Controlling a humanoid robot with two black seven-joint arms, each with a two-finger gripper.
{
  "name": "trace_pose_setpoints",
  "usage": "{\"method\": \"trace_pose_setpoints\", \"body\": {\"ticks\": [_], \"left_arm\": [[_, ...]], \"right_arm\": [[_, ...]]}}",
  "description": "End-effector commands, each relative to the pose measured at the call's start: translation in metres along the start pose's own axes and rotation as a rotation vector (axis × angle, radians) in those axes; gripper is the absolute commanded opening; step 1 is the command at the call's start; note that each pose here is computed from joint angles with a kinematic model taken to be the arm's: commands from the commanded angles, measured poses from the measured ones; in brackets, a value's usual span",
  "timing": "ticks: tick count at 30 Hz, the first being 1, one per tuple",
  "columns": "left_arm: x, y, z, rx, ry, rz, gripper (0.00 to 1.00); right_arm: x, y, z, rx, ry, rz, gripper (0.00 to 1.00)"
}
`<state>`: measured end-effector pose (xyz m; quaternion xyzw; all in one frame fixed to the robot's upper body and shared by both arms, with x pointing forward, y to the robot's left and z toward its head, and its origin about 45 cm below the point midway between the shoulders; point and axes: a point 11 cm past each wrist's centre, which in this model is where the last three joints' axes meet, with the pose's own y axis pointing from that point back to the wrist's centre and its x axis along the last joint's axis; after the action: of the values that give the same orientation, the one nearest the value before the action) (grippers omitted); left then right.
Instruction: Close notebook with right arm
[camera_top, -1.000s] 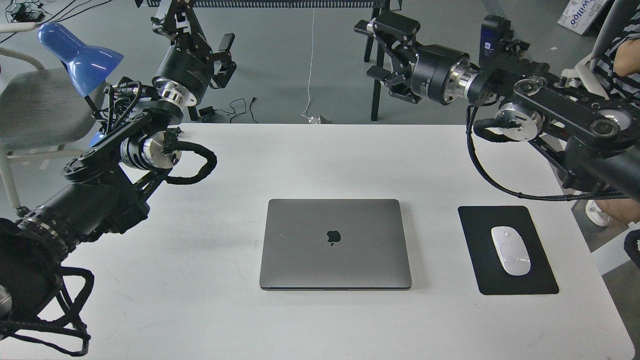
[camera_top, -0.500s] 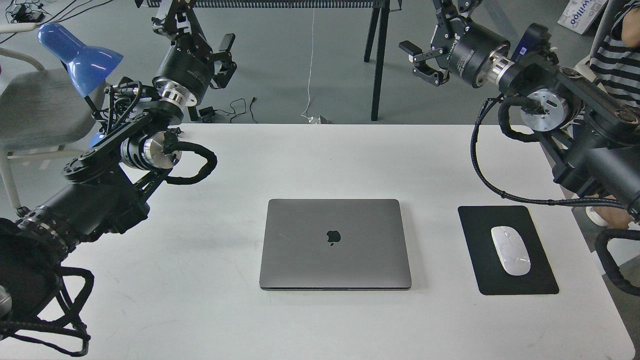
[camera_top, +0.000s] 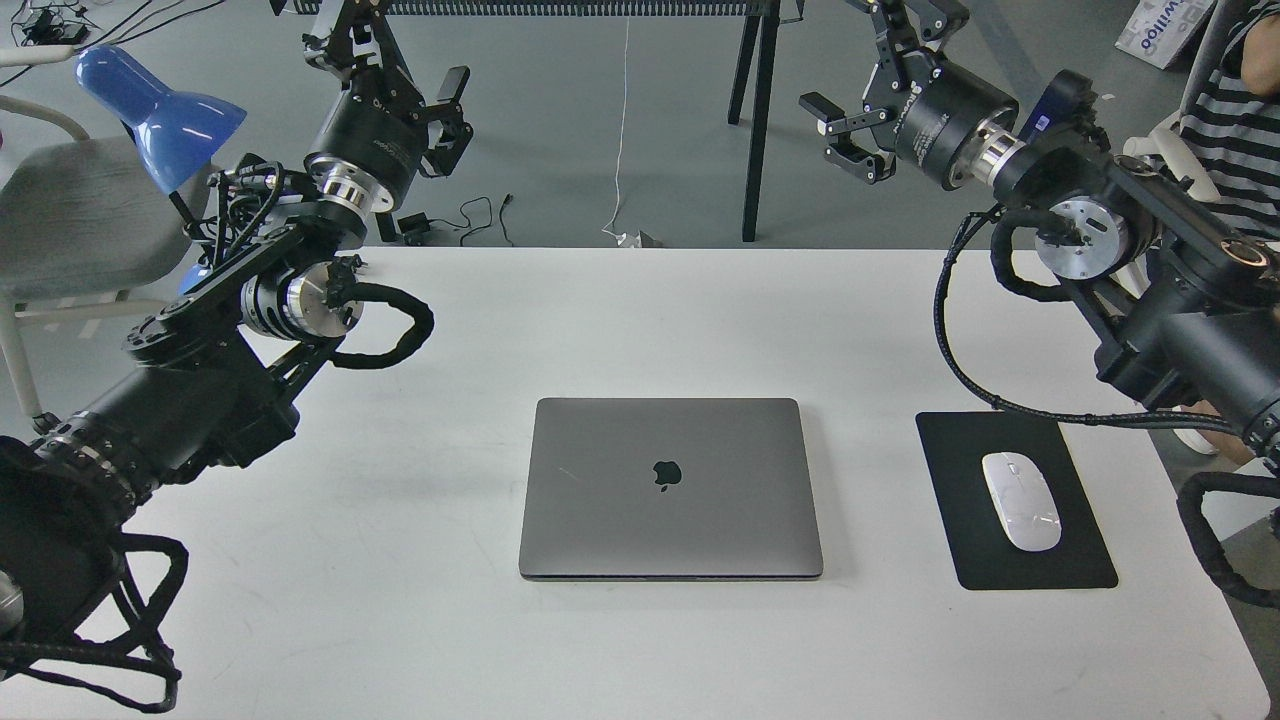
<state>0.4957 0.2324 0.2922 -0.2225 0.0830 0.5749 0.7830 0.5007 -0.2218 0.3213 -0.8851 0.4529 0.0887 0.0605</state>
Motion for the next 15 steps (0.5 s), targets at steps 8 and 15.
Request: {"method": "trace_pose_setpoints", "body": {"ticks": [8,15], "left_arm": [[0.000,0.000,0.000,-0.001,0.001,0.001,1.00],[0.000,0.000,0.000,0.000,0.000,0.000,1.00]], "right_arm": [[0.002,0.003,0.008,0.085,-0.138,0.031,1.00],[-0.001,0.001,0.011,0.101,-0.171,0.042,1.00]]}}
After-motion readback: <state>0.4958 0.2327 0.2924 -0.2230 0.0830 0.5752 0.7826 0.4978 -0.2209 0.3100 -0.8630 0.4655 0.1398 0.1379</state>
